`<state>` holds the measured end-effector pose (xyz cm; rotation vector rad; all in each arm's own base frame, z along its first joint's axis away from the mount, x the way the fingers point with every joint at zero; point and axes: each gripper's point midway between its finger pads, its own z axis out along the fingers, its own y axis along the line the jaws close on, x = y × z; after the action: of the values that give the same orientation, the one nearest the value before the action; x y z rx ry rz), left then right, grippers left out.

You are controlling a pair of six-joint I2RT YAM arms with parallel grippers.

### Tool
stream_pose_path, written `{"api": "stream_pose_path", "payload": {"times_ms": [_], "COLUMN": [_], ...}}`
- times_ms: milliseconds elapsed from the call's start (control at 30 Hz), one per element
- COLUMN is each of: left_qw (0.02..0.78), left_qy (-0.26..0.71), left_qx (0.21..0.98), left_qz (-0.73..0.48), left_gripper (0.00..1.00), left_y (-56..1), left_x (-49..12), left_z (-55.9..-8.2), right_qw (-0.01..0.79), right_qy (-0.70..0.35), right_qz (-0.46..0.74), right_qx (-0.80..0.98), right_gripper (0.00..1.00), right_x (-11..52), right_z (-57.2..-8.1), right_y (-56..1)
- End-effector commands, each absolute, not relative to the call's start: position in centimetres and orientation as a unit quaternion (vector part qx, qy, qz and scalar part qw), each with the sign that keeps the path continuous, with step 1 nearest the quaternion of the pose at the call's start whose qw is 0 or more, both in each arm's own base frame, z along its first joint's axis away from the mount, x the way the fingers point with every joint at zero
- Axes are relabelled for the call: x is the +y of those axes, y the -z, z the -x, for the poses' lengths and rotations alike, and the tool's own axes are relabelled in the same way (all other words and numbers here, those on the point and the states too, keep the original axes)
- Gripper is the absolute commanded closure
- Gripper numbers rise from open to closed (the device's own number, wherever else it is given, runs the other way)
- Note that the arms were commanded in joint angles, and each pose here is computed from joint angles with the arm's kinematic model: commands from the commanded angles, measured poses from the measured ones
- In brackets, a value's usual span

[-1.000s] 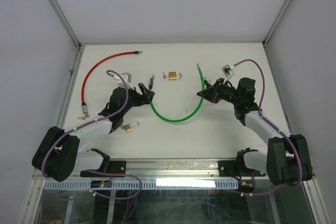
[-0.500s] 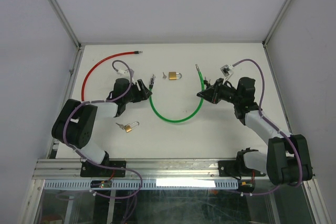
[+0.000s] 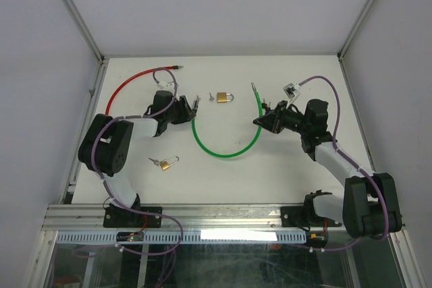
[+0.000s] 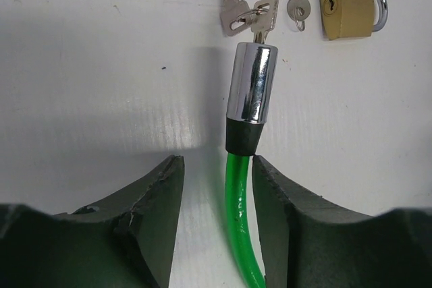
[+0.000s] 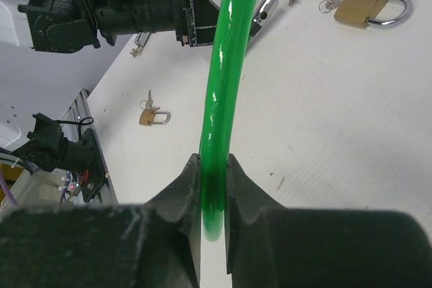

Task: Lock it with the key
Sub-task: Lock the lock.

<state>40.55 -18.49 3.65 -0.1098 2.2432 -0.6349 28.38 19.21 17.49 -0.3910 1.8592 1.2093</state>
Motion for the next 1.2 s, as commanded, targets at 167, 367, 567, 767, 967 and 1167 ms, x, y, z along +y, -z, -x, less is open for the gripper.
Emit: {"api": "stream_pose_path", "payload": {"times_ms": [167, 367, 567, 767, 967, 1167], "left_qw": [0.389, 0.387, 0.384, 0.379, 0.395, 0.452], "left_qy": [0.220, 0.183, 0.161, 0.173, 0.206, 0.244], "left_qx": [0.894, 0.904, 0.909, 0.909, 0.894, 0.856], "left_qz": [0.024, 0.008, -0.001, -0.016, -0.039, -0.052], "left_gripper": [0.54, 0.58, 0.63, 0.69, 1.00, 1.00], "left_y": [-3.4, -3.0, -2.9, -3.0, -4.5, -8.6], "left_x": [-19.1, -19.4, -19.2, -19.9, -21.0, -21.4], "left_z": [-41.2, -40.9, -40.9, -41.0, -41.0, -40.4], "right_qw": [0.480, 0.480, 0.480, 0.482, 0.484, 0.486], "right_qy": [-0.476, -0.477, -0.477, -0.476, -0.476, -0.476], "right_qz": [0.196, 0.197, 0.197, 0.199, 0.203, 0.209], "right_qx": [0.710, 0.710, 0.709, 0.708, 0.706, 0.703], "right_gripper": [1.00, 1.00, 1.00, 1.00, 1.00, 1.00], "right_x": [19.3, 19.3, 19.3, 19.3, 19.3, 19.4], "right_z": [-29.3, -29.2, -29.2, -29.2, -29.1, -28.9], "right_y": [-20.8, -20.8, -21.0, -21.1, -21.2, -21.4]}}
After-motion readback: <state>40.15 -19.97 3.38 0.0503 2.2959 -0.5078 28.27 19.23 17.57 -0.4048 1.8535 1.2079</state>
